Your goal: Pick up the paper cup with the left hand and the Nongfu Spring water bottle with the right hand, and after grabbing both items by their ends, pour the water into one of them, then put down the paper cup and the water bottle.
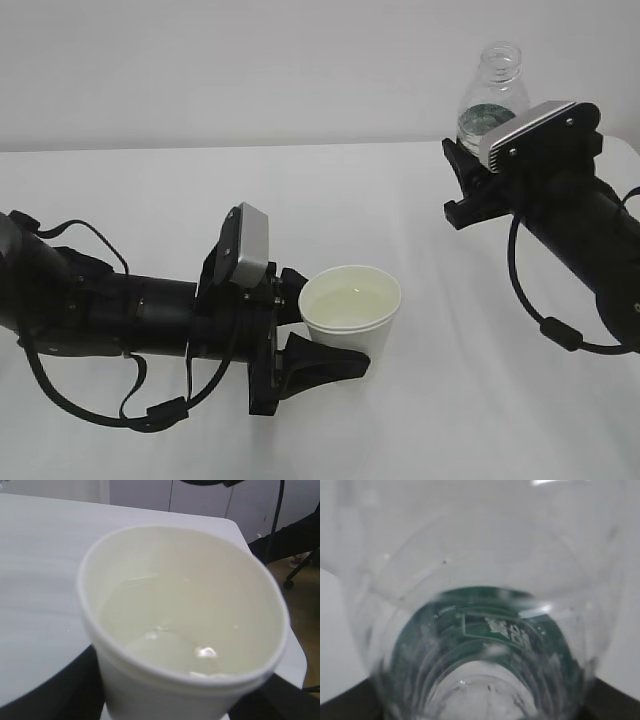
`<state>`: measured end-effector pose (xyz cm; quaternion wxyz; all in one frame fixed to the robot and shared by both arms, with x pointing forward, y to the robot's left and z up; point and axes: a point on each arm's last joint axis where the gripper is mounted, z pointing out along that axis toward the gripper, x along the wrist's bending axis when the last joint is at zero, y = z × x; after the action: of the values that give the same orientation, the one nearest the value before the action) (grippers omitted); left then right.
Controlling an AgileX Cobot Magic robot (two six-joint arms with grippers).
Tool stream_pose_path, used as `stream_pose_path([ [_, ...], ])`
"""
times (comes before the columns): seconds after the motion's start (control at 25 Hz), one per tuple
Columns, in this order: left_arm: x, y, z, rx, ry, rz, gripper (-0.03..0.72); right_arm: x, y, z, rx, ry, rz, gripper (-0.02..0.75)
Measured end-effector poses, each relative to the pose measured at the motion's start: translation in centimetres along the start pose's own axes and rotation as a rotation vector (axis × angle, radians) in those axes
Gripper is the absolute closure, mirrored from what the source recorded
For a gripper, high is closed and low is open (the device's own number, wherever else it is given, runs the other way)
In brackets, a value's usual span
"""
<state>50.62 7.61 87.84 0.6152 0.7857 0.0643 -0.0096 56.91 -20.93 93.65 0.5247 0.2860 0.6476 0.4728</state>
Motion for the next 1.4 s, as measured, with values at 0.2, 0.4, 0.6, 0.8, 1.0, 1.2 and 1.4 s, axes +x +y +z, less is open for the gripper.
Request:
stream_pose_path([
  [0.2, 0.0, 0.0, 0.0, 0.000, 0.000, 0.000, 0.214, -0.4, -0.2, 0.0, 0.016, -0.041, 0.046, 0.283],
  [0.4, 0.0, 0.0, 0.0, 0.000, 0.000, 0.000, 0.214, -0.9, -0.4, 0.0, 0.039, -0.100, 0.086, 0.283],
  [0.6, 0.0, 0.0, 0.0, 0.000, 0.000, 0.000, 0.214, -0.2, -2.3, 0.1, 0.096, -0.091, 0.095, 0.283],
  [0.8, 0.0, 0.0, 0.0, 0.000, 0.000, 0.000, 0.214, 0.4, -3.8, 0.3, 0.141, -0.080, 0.106, 0.283],
  [1.0, 0.0, 0.0, 0.0, 0.000, 0.000, 0.000, 0.214, 0.4, -4.5, 0.4, 0.166, -0.107, 0.135, 0.283],
  [1.2, 0.0, 0.0, 0.0, -0.001, 0.002, -0.001, 0.214, 0.3, -4.8, 0.4, 0.178, -0.130, 0.183, 0.283],
  [1.4, 0.0, 0.0, 0.0, -0.001, 0.002, -0.001, 0.214, 0.1, -5.1, 0.3, 0.190, -0.163, 0.226, 0.283],
])
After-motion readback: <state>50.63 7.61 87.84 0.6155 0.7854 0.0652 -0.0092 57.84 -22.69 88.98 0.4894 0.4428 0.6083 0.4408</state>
